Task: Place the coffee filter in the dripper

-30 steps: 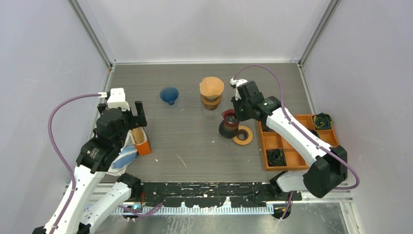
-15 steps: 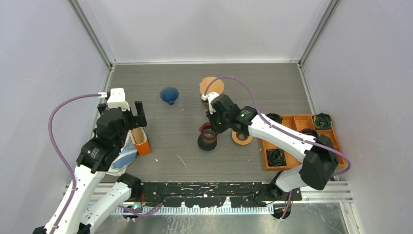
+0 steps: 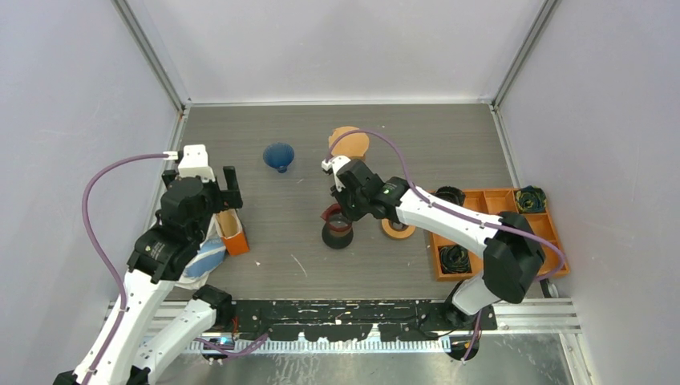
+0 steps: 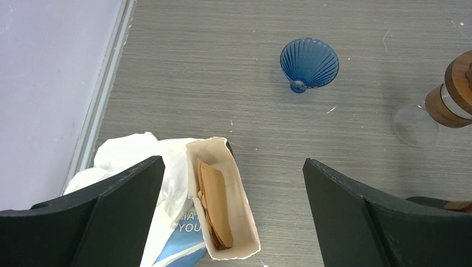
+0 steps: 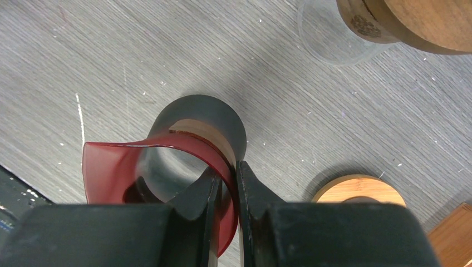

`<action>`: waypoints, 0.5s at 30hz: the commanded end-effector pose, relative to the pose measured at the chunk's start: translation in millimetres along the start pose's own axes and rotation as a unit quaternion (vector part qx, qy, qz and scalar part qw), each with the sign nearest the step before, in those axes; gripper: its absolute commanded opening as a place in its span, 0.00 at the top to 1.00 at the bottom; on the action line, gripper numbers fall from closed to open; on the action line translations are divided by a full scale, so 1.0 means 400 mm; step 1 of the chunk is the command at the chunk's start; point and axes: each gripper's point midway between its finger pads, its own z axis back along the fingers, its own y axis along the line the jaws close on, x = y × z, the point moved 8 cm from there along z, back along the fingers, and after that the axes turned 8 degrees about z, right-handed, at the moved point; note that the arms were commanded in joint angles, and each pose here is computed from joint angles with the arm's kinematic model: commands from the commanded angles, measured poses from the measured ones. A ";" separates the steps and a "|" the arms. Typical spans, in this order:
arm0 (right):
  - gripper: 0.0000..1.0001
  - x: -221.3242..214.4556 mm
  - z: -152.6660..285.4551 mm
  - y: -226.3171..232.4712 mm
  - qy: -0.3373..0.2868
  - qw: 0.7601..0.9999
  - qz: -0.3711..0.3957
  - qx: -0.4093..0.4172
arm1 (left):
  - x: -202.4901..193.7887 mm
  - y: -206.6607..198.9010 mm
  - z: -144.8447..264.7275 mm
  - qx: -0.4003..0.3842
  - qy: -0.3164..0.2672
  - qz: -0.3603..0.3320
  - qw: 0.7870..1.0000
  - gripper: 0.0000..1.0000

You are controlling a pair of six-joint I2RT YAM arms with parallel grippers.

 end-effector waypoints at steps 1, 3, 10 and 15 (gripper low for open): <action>0.86 0.041 -0.012 -0.006 -0.038 0.999 0.008 -0.020 | 0.021 -0.005 -0.007 0.000 -0.024 0.011 1.000 0.01; 0.86 0.042 -0.017 -0.007 -0.037 0.999 0.010 -0.022 | 0.022 -0.005 -0.007 -0.001 -0.025 0.011 1.000 0.01; 0.82 0.040 -0.042 -0.004 -0.028 0.999 0.015 -0.019 | 0.019 -0.007 -0.010 -0.001 -0.021 0.009 1.000 0.01; 0.77 0.045 -0.042 -0.002 -0.030 0.999 0.015 -0.015 | 0.019 -0.008 -0.010 -0.003 -0.020 0.009 1.000 0.01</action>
